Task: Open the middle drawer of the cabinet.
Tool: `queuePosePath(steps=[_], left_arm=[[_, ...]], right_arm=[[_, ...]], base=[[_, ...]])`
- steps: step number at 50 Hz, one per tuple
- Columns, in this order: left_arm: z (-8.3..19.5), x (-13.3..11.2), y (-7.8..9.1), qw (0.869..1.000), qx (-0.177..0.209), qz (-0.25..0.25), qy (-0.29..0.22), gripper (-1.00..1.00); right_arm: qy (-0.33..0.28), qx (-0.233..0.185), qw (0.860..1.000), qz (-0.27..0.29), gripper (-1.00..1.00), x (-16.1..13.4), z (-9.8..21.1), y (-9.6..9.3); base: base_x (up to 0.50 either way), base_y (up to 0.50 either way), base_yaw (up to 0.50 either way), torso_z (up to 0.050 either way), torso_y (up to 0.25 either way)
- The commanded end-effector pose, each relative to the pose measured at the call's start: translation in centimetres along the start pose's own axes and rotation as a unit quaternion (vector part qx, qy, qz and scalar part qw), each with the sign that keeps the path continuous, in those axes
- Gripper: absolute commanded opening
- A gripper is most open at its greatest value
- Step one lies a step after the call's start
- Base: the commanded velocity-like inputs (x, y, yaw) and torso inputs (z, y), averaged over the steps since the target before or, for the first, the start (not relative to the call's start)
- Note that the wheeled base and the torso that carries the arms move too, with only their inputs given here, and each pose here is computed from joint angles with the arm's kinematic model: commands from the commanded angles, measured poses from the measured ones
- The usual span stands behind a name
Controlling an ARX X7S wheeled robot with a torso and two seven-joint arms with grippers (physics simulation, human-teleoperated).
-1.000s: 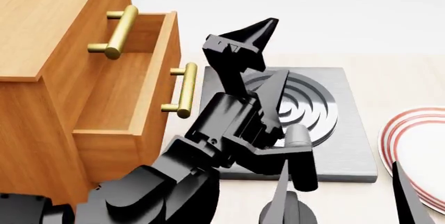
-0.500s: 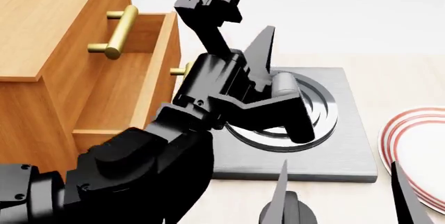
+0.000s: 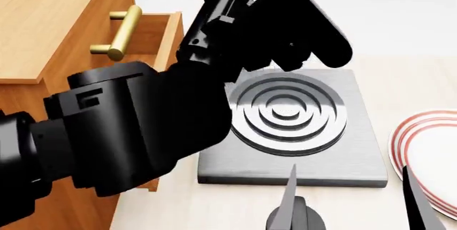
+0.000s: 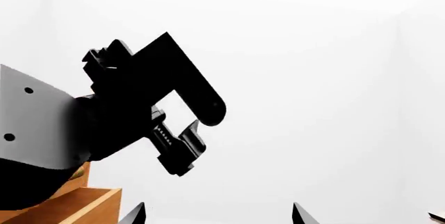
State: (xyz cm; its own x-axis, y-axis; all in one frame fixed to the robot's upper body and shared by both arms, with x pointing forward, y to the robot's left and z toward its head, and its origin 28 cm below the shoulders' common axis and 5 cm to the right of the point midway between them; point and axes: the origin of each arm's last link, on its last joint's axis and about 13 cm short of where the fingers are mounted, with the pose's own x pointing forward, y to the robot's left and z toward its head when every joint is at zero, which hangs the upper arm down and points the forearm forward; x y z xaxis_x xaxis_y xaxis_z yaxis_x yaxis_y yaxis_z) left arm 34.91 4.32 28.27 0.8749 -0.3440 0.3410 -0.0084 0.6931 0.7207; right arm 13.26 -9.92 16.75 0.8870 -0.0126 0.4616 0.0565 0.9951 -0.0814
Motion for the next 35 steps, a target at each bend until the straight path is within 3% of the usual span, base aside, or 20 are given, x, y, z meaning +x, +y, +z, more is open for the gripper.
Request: queuePosePath(steps=[1,4,6,8,11,21,23,24,29,35], left_arm=[[3.2,0.0,2.4,0.989,-0.136,-0.029,0.041,1.00],[3.8,-0.3,3.2,0.985,-0.162,-0.040,0.048,1.00],[4.4,-0.7,3.8,0.973,-0.210,-0.068,0.066,1.00],[4.6,-0.8,4.2,0.974,-0.209,-0.058,0.063,1.00],[5.0,-1.5,4.6,0.963,-0.244,-0.078,0.085,1.00],[5.1,-1.7,5.8,0.961,-0.253,-0.055,0.102,1.00],[4.9,-1.6,5.9,0.954,-0.268,-0.058,0.117,1.00],[4.7,-1.5,5.9,0.941,-0.298,-0.065,0.144,1.00],[4.3,-1.7,6.2,0.932,-0.310,-0.088,0.164,1.00],[4.4,-1.5,7.4,0.933,-0.306,-0.078,0.175,1.00]], right_arm=[[0.000,0.000,1.000,0.000,1.00,0.0,-0.1,0.0],[0.001,0.000,1.000,-0.001,1.00,0.0,-0.2,0.0],[0.001,0.000,1.000,-0.002,1.00,0.0,-0.2,-0.1],[0.001,0.001,1.000,-0.003,1.00,0.0,-0.2,-0.1],[0.002,0.001,1.000,-0.003,1.00,0.0,-0.3,-0.1],[0.002,0.001,1.000,-0.006,1.00,0.0,-0.3,-0.3],[0.002,0.001,1.000,-0.007,1.00,0.0,-0.2,-0.3],[0.002,0.001,1.000,-0.008,1.00,0.0,-0.2,-0.3],[0.001,0.002,1.000,-0.008,1.00,0.0,-0.2,-0.3],[0.002,0.002,1.000,-0.007,1.00,0.0,-0.2,-0.3]], base=[[0.00,0.00,0.00,0.000,0.000],[0.00,0.00,0.00,0.000,0.000],[0.00,0.00,0.00,0.000,0.000],[0.00,0.00,0.00,0.000,0.000],[0.00,0.00,0.00,0.000,0.000],[0.00,0.00,0.00,0.000,0.000],[0.00,0.00,0.00,0.000,0.000],[0.00,0.00,0.00,0.000,0.000],[0.00,0.00,0.00,0.000,0.000],[0.00,0.00,0.00,0.000,0.000]])
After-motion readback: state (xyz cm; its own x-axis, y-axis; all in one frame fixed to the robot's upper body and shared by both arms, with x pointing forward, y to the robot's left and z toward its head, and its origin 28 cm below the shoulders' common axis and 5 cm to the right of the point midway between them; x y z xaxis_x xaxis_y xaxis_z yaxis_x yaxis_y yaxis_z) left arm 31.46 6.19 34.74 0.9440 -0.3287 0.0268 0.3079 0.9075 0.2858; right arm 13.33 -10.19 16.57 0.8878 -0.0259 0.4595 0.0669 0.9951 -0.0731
